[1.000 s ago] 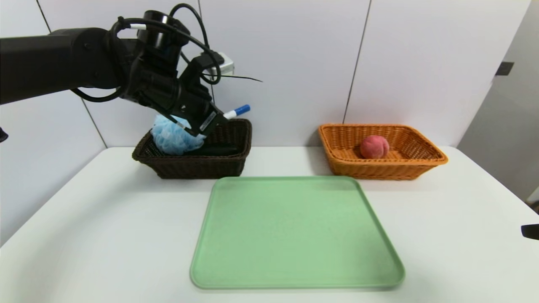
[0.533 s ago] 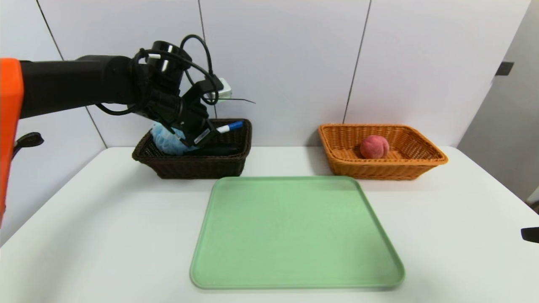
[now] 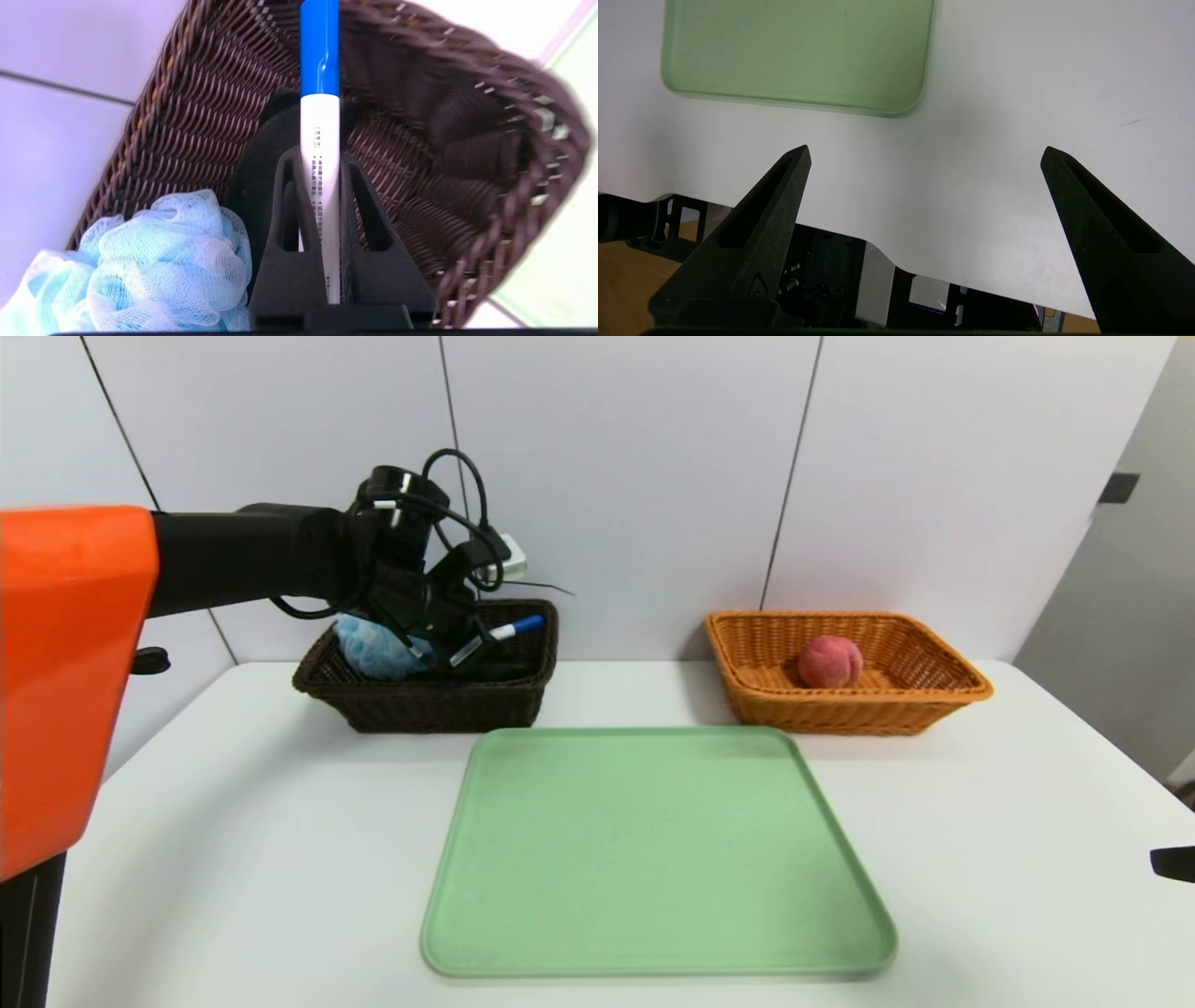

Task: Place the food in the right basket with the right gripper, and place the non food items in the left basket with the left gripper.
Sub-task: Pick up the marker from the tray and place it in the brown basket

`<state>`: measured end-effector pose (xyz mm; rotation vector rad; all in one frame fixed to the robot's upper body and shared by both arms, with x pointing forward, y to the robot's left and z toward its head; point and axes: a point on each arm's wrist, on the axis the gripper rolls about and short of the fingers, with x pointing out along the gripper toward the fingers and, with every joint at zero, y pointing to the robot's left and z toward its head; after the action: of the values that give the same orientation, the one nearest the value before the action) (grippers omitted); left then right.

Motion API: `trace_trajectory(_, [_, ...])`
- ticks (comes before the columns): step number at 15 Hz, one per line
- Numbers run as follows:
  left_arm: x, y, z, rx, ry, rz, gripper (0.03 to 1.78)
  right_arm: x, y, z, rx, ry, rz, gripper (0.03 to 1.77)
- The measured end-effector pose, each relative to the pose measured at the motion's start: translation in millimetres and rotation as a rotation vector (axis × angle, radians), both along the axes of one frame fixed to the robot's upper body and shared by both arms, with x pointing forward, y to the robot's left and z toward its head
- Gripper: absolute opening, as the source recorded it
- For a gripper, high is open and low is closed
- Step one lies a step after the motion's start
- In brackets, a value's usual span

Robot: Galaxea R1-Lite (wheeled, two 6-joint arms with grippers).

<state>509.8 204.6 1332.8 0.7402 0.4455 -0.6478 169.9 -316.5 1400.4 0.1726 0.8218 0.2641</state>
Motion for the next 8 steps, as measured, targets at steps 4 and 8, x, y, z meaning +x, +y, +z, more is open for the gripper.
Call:
trace_trajectory(4, [4.8, 4.3, -6.0, 0.007, 0.011, 0.016, 0.61, -1.2, -0.2, -0.8, 0.001, 0.0, 0.002, 1.7])
trace_trajectory(8, [5.6, 5.6, -5.5, 0.002, 0.006, 0.023, 1.05, -2.4, -0.4, -0.4, 0.002, -0.005, 0.001, 1.7])
